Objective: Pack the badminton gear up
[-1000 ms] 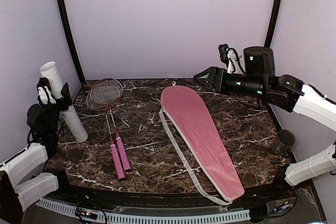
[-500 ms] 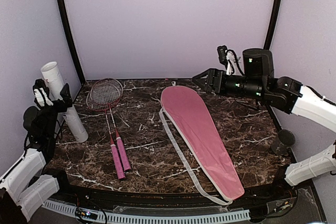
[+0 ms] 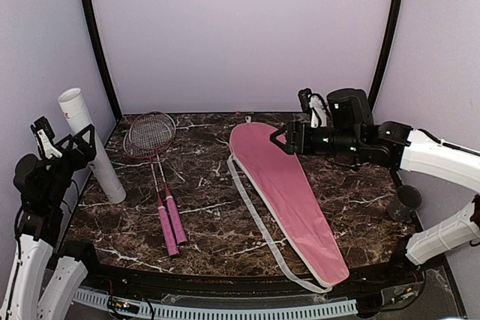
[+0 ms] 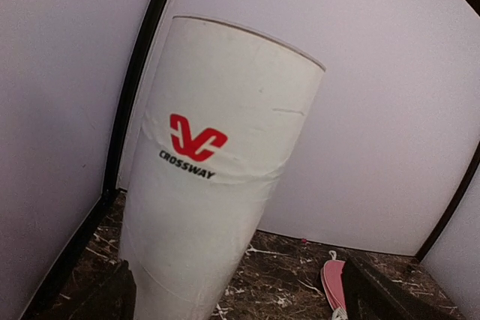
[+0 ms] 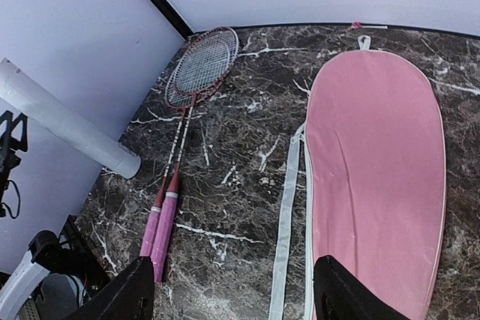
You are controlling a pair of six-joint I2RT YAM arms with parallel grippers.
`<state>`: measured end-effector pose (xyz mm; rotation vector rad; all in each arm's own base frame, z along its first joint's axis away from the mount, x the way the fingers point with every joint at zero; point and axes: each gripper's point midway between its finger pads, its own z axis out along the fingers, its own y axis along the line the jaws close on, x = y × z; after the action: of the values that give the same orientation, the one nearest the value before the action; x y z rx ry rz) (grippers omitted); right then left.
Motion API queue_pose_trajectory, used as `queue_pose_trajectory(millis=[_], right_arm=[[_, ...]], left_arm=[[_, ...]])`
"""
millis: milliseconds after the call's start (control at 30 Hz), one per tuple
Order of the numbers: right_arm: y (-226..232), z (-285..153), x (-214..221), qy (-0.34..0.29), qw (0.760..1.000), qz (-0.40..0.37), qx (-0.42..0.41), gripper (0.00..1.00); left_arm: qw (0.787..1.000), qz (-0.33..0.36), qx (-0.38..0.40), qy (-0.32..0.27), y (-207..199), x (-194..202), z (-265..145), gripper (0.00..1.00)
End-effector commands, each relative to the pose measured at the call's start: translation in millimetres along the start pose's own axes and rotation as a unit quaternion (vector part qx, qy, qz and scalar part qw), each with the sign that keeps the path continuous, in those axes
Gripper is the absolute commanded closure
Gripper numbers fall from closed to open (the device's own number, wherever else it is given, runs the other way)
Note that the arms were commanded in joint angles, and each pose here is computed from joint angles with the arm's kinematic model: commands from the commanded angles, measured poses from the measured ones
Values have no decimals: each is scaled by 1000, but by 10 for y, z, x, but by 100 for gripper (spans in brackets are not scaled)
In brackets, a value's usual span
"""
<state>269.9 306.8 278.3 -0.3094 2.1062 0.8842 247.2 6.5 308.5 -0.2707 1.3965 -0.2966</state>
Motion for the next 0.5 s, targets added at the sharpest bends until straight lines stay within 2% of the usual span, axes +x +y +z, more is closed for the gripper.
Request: queue_pose_trajectory(millis=[0, 133, 300, 467], right_arm=[[-245, 206, 312, 34, 998, -25, 46, 29], [-440, 419, 712, 84, 990, -48, 101, 30], [-501, 675, 1131, 131, 980, -76, 130, 29], [-672, 878, 1455, 169, 966, -88, 172, 29]], left_arm=[[991, -60, 31, 120, -154, 336, -82, 3], [979, -64, 75, 176, -326, 487, -143, 7], [969, -43, 131, 204, -500, 575, -251, 9], [949, -28, 201, 242, -755, 735, -320, 10]])
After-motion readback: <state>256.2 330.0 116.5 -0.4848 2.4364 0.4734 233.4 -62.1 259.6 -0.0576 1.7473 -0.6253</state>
